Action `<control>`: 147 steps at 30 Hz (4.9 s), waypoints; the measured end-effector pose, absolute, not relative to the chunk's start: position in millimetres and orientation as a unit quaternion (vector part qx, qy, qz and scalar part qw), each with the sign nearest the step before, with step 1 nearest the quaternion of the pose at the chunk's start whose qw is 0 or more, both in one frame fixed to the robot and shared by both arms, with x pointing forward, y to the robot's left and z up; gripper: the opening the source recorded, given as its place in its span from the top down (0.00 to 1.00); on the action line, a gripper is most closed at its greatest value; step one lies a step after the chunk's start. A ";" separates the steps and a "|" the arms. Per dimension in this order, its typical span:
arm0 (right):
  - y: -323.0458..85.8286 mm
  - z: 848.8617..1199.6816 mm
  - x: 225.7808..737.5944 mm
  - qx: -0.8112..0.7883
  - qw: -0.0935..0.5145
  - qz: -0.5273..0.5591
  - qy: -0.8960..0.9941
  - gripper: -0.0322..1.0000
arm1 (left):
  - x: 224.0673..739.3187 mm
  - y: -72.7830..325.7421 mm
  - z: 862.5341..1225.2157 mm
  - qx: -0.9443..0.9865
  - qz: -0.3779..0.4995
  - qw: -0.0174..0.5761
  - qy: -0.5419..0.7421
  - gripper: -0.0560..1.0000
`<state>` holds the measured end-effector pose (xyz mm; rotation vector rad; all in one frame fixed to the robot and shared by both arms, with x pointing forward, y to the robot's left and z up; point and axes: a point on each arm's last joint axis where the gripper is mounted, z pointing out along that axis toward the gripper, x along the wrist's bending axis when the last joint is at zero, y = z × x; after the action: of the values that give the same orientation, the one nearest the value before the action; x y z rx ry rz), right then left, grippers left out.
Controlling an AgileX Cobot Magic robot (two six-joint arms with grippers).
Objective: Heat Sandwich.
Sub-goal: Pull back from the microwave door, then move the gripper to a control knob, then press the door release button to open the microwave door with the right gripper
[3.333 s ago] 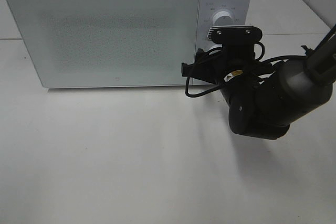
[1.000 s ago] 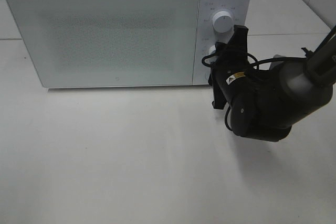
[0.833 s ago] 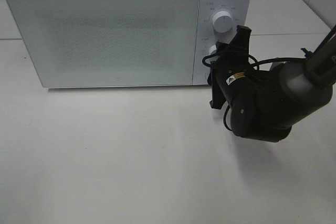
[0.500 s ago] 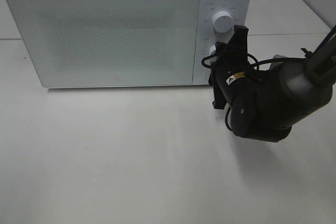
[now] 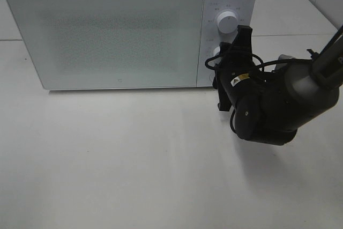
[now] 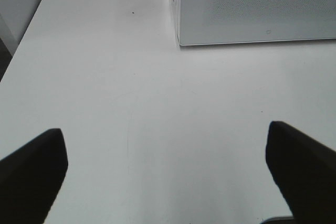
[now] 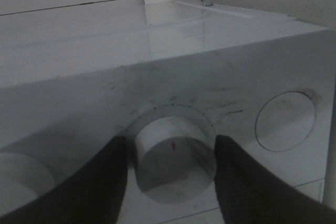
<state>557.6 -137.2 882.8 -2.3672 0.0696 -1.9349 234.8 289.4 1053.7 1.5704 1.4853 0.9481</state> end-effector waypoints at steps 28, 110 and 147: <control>-136.1 877.5 533.6 -0.793 0.020 -0.595 -0.127 0.24 | 234.8 289.4 1053.7 0.615 0.371 0.381 0.582 0.03; -293.2 1052.5 250.8 -0.485 -0.170 -0.276 -0.812 0.24 | 234.8 289.4 1053.7 0.615 0.371 0.381 0.582 0.03; -301.3 1047.0 228.7 -0.586 -0.330 -0.359 -0.647 0.24 | 234.8 289.4 1053.7 0.615 0.371 0.381 0.582 0.03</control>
<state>228.7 -301.3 1047.0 -2.3669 -2.6165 -1.4509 234.8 289.4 1053.7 1.5704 1.4853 0.9481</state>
